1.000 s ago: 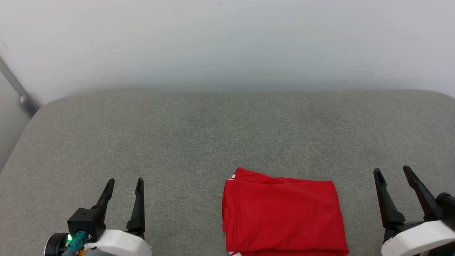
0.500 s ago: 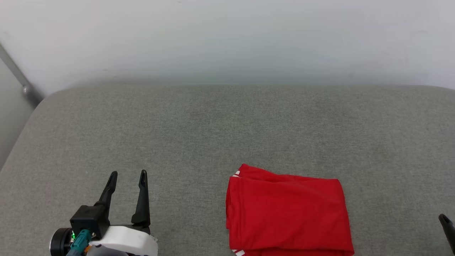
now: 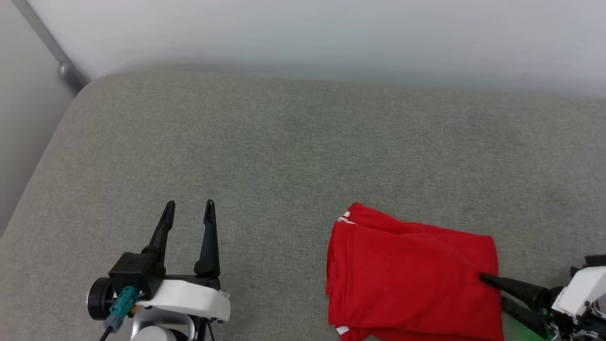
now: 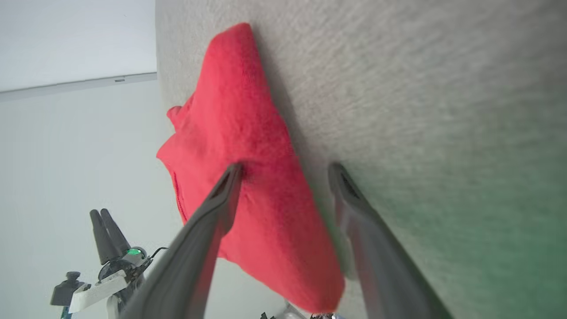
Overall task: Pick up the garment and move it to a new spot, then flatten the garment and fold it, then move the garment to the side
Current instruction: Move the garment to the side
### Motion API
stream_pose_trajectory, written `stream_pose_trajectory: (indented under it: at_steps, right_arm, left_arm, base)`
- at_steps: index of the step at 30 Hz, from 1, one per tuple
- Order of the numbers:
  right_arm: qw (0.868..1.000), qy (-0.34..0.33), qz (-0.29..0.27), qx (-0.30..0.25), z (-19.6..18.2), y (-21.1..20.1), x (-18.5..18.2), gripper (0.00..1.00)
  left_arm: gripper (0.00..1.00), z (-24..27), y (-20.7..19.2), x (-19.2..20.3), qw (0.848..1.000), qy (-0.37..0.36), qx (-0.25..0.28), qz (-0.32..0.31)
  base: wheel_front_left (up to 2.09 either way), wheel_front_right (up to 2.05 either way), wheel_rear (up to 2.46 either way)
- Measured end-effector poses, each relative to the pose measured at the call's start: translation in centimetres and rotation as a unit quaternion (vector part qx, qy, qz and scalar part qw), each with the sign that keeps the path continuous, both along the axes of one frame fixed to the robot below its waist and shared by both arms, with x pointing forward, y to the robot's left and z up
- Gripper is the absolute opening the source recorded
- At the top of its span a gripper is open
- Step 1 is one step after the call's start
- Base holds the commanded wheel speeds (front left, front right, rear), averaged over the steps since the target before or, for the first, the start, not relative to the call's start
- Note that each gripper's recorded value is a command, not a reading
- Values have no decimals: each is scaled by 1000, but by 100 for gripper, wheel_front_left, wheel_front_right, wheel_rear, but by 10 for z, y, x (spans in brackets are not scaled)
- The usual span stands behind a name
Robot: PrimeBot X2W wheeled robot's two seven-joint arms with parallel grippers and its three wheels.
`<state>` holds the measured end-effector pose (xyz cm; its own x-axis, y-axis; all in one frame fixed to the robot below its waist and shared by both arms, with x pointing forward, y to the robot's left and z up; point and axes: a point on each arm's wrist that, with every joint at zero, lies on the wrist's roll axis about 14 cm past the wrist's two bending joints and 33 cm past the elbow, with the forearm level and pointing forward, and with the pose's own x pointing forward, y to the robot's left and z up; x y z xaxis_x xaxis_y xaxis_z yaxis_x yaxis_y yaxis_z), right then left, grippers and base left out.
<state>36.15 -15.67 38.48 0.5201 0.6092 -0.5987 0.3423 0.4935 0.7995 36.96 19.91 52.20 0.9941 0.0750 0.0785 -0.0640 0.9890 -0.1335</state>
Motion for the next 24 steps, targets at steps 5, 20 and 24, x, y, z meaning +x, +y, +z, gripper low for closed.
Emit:
stream_pose_trajectory:
  at_steps: [5,20,24]
  right_arm:
    - [995,28,29,89,-3,40,10,100]
    - [986,-83,114,-84,24,46,24,0]
    - [963,-115,141,-199,26,17,21,0]
  left_arm:
    - [100,-6,7,0,1000,9,0,11]
    - [100,1,2,7,1000,-4,21,-5]
    - [100,7,-16,15,999,-14,24,-40]
  base:
    - [0,0,0]
    - [0,0,0]
    - [0,0,0]
